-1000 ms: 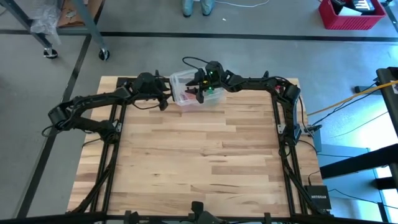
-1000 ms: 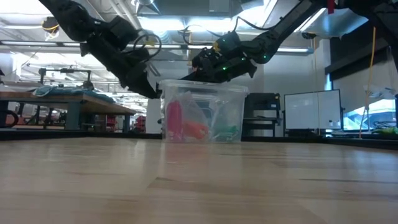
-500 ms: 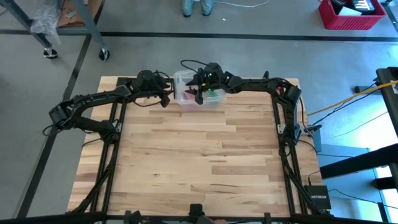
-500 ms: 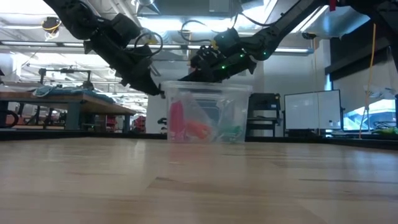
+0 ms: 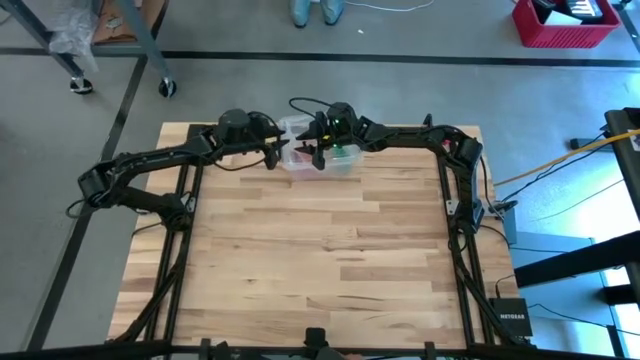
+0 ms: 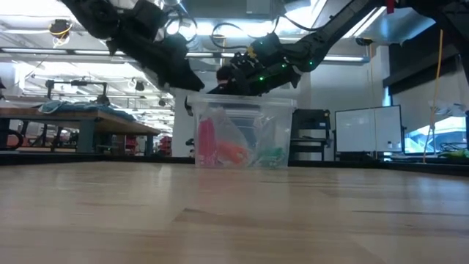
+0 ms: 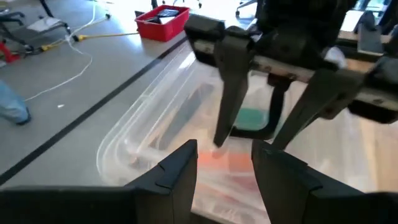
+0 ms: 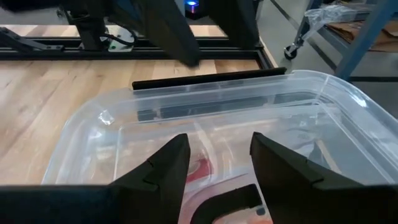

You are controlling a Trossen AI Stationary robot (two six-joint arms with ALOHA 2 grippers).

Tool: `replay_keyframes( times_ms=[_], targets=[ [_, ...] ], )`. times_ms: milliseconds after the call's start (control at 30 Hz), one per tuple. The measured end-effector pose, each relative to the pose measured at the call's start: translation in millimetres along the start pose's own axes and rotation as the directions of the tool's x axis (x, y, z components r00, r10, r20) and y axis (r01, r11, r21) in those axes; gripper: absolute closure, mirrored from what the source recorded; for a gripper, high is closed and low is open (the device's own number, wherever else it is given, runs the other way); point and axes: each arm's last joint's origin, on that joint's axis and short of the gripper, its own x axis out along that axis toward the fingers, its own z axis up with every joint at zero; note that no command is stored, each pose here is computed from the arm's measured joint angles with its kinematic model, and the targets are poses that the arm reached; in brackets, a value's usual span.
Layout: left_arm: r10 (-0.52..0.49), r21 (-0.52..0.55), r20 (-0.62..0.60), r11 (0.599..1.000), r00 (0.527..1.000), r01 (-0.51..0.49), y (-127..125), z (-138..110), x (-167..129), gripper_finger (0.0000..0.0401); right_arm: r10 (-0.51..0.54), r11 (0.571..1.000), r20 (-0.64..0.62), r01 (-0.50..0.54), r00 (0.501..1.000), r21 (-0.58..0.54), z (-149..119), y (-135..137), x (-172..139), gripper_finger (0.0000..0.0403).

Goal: Roll bandage
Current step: Close the transparent bin, then adjust the transparent bin

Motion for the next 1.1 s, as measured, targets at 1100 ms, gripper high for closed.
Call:
replay_keyframes(
  times_ms=[1100],
  targets=[
    [-0.338,0.161,-0.161,0.918,0.927,0.362,-91,-43,-28,0.0256,0.148,0.989,-0.249,-0.145,0.957,0.034,9,98,-104,0.0221]
  ],
)
